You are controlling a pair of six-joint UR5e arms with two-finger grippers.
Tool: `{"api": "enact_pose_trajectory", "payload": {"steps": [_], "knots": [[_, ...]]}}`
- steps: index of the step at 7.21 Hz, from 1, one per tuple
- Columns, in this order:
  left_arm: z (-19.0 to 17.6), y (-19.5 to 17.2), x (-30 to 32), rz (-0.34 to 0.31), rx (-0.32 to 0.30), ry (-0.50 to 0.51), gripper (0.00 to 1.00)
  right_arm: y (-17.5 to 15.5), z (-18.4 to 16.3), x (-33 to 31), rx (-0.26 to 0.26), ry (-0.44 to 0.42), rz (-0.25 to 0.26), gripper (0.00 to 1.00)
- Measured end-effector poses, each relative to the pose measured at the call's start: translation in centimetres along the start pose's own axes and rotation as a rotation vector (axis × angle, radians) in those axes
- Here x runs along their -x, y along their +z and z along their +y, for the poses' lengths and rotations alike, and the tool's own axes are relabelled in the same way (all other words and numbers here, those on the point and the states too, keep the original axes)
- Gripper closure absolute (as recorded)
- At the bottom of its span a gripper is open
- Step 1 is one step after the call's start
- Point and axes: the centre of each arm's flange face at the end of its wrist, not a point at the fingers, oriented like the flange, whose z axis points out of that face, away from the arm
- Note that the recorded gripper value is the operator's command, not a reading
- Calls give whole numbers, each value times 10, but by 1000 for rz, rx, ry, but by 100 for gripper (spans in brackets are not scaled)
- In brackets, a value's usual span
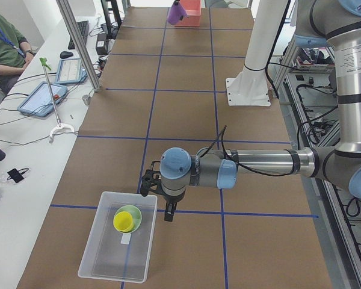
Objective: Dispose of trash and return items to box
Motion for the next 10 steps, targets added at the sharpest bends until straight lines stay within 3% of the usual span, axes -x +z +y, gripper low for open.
{"api": "enact_pose_trajectory", "payload": {"steps": [2,4,6,8,9,10], "knots": [[-1,-1,-1,0,-2,2,1,14,28,-114,45,-83,-44,100],[-2,-2,-2,0,-4,5,1,58,51,-218,89,-162,-75,100],[-2,-2,-2,-1,-8,10,1,133,80,-292,77,-192,-86,100],[-3,-3,-3,-2,-17,17,1,207,120,-341,71,-143,-105,100],[-3,-3,-3,-2,-18,18,1,230,143,-352,65,-99,-103,91],[-3,-3,-3,-2,-18,19,1,242,162,-356,48,-50,-95,55]]}}
